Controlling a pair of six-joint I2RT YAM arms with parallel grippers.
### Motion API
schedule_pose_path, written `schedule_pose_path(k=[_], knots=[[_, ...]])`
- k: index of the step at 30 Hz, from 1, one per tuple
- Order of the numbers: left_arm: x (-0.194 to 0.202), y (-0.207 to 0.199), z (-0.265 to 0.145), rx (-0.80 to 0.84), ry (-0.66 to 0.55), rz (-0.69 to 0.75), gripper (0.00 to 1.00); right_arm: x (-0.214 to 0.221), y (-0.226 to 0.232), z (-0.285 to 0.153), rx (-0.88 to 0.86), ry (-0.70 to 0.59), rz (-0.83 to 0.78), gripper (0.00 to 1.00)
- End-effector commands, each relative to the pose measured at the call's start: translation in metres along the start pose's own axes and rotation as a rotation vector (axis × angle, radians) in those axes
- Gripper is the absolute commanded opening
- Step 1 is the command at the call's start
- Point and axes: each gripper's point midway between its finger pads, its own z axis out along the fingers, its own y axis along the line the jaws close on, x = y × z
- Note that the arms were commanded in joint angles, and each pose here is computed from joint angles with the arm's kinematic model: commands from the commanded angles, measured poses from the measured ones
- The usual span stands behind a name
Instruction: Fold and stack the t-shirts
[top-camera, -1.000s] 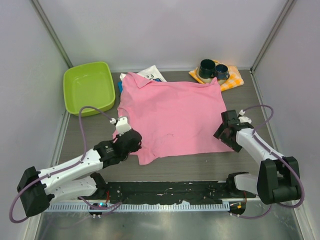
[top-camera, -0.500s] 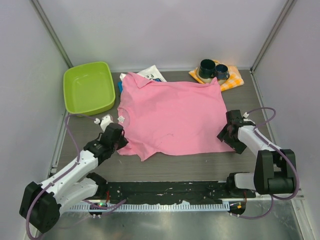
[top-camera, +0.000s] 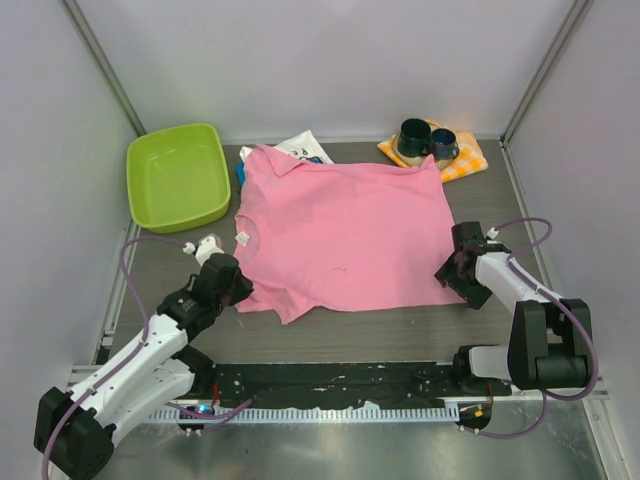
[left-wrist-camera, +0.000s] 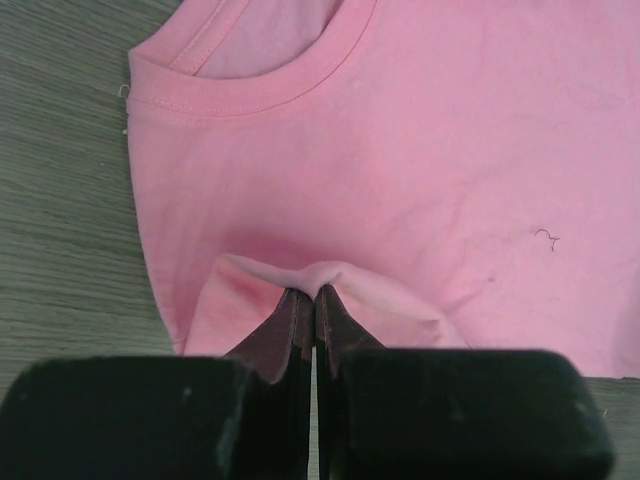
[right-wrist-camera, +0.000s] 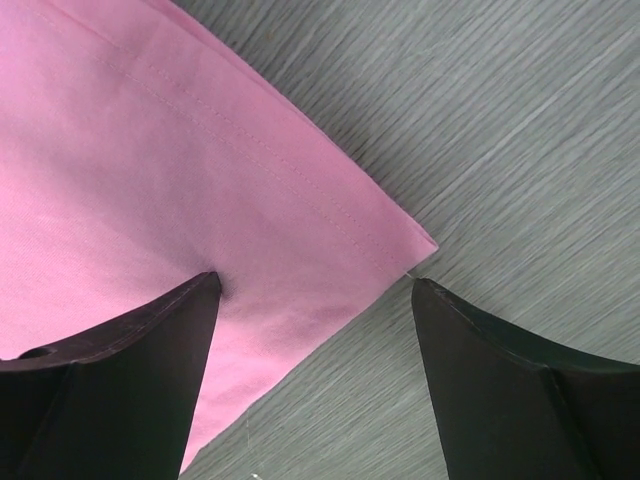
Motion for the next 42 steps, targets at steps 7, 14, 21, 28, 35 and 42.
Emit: schedule_pose_path(k=[7, 14, 21, 28, 35, 42], knots=[[-0.009, 0.002, 0.001, -0.014, -0.041, 0.0, 0.0, -0.012, -0.038, 0.003, 0.125, -0.041, 0.147, 0.71], [-0.009, 0.005, 0.004, -0.035, -0.046, 0.009, 0.0, -0.017, -0.04, 0.01, 0.143, -0.036, 0.171, 0.56], [-0.007, 0.006, 0.006, -0.044, -0.034, 0.003, 0.0, -0.02, -0.037, 0.018, 0.124, -0.026, 0.187, 0.21], [-0.007, 0.007, 0.002, -0.05, -0.016, 0.001, 0.0, -0.02, -0.025, 0.019, 0.056, -0.008, 0.16, 0.01], [-0.02, 0.007, -0.022, -0.031, -0.059, -0.03, 0.0, -0.035, -0.007, -0.013, -0.107, -0.088, 0.102, 0.01], [-0.031, 0.003, -0.043, -0.011, -0.076, -0.031, 0.0, -0.044, 0.023, -0.038, -0.288, -0.16, 0.049, 0.01]])
